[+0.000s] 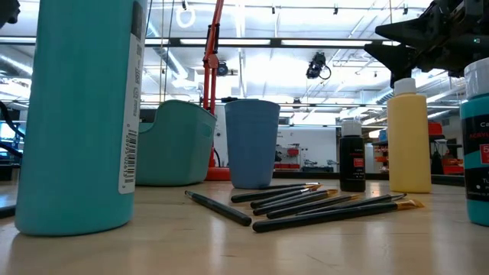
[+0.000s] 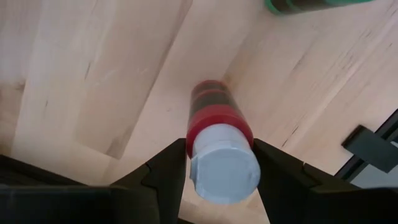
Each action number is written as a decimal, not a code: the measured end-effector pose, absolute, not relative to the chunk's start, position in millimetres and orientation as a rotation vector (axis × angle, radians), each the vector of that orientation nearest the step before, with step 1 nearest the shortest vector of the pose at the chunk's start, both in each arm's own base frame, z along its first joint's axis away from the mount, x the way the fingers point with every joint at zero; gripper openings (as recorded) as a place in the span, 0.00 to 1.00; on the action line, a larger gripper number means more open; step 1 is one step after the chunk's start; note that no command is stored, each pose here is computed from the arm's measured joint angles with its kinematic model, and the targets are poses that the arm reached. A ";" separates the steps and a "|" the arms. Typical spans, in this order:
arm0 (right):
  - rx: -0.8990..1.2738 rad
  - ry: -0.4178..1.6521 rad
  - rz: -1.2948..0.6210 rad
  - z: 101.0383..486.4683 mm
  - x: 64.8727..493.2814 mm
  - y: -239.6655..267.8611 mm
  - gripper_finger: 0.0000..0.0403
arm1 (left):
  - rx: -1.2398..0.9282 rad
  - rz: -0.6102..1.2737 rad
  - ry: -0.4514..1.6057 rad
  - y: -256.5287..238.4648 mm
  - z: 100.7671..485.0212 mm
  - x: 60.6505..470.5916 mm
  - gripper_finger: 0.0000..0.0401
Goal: Pick & Place Paint Supplies
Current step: Put the red paint bottle into the green bin, then put the green paint bottle into the green bin
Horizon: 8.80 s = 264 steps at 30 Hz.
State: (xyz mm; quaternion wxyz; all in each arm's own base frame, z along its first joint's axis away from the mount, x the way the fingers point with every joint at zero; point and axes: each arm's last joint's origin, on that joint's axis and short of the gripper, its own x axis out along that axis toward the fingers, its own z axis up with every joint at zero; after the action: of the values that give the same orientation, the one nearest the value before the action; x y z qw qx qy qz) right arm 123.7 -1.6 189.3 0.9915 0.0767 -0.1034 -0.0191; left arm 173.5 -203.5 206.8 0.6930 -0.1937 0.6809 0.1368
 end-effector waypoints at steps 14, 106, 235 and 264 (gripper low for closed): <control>0.154 -0.208 -0.040 189.3 123.7 -1.7 0.51 | -0.382 0.254 1.493 -204.3 206.8 175.3 0.43; 0.163 -0.219 -0.107 189.9 123.4 -3.6 0.51 | -0.260 0.438 1.433 51.2 210.7 158.9 0.42; 0.382 -0.290 -0.207 193.4 121.9 -7.3 0.51 | -0.266 -0.039 1.130 -188.3 226.7 217.2 0.51; 0.381 -0.290 -0.207 193.4 121.9 -7.3 0.51 | -0.229 -0.076 1.212 -200.2 202.2 225.5 0.42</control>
State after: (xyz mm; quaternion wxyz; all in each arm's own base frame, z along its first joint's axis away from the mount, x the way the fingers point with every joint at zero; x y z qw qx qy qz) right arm 121.9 -7.3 193.4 0.9662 0.1885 -0.1431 -0.1023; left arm 225.5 -200.2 202.2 0.8150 -0.1075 0.5683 -0.0355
